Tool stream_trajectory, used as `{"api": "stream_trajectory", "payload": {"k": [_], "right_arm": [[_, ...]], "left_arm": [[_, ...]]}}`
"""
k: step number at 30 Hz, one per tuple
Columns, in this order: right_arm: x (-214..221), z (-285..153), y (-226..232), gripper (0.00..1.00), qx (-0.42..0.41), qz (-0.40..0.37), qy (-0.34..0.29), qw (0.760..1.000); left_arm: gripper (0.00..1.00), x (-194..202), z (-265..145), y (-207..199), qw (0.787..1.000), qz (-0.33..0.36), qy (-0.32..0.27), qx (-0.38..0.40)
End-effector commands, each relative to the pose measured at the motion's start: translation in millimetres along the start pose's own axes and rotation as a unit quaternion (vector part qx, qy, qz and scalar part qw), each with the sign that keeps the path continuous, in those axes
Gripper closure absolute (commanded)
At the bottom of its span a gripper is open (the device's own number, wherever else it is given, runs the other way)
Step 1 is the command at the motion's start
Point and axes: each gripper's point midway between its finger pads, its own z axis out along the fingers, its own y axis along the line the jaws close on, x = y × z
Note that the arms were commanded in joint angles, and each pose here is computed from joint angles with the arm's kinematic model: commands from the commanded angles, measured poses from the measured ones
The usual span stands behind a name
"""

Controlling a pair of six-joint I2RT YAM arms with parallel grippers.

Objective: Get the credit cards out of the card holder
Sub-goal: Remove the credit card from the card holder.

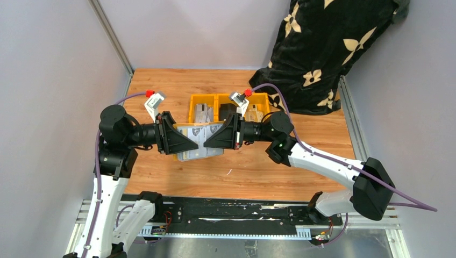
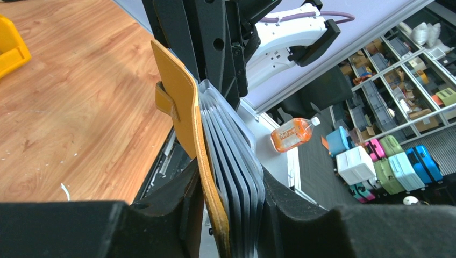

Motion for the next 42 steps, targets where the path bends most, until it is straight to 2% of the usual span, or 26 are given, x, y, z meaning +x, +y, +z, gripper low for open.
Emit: {"api": "stream_trajectory", "payload": {"k": [1, 13, 26, 30, 33, 35, 38, 42], "right_arm": [[-8.6, -7.9, -8.8, 1.00, 0.016, -0.005, -0.024, 1.000], [-5.1, -18.2, -10.2, 1.00, 0.030, -0.007, -0.028, 0.999], [-6.8, -18.8, 1.8, 0.99, 0.009, -0.014, -0.030, 0.999], [-4.8, -10.3, 14.7, 0.74, -0.013, -0.024, -0.018, 0.999], [-7.0, -5.4, 19.3, 0.57, -0.020, -0.029, -0.016, 0.999], [-9.9, -2.9, 18.9, 0.52, -0.018, -0.028, -0.018, 0.999], [-12.7, -0.7, 20.8, 0.53, -0.022, -0.028, -0.021, 0.999], [-13.6, 2.1, 27.0, 0.68, -0.031, -0.034, -0.018, 0.999]], "left_arm": [[0.66, 7.6, -6.1, -30.4, 0.998, 0.025, 0.028, 0.046], [0.69, 6.9, -7.0, -34.8, 0.998, 0.030, 0.032, 0.048], [0.86, 3.2, -5.3, -29.7, 0.999, 0.027, 0.026, 0.040], [0.99, -1.2, -3.7, -24.3, 0.999, 0.025, 0.014, 0.025], [1.00, -4.6, -2.7, -20.1, 1.000, 0.024, 0.005, 0.014], [1.00, -4.9, -2.5, -19.1, 1.000, 0.024, 0.004, 0.012], [1.00, -5.5, -2.2, -16.8, 1.000, 0.026, 0.001, 0.007], [1.00, -5.3, -1.8, -12.2, 1.000, 0.024, -0.001, -0.001]]}}
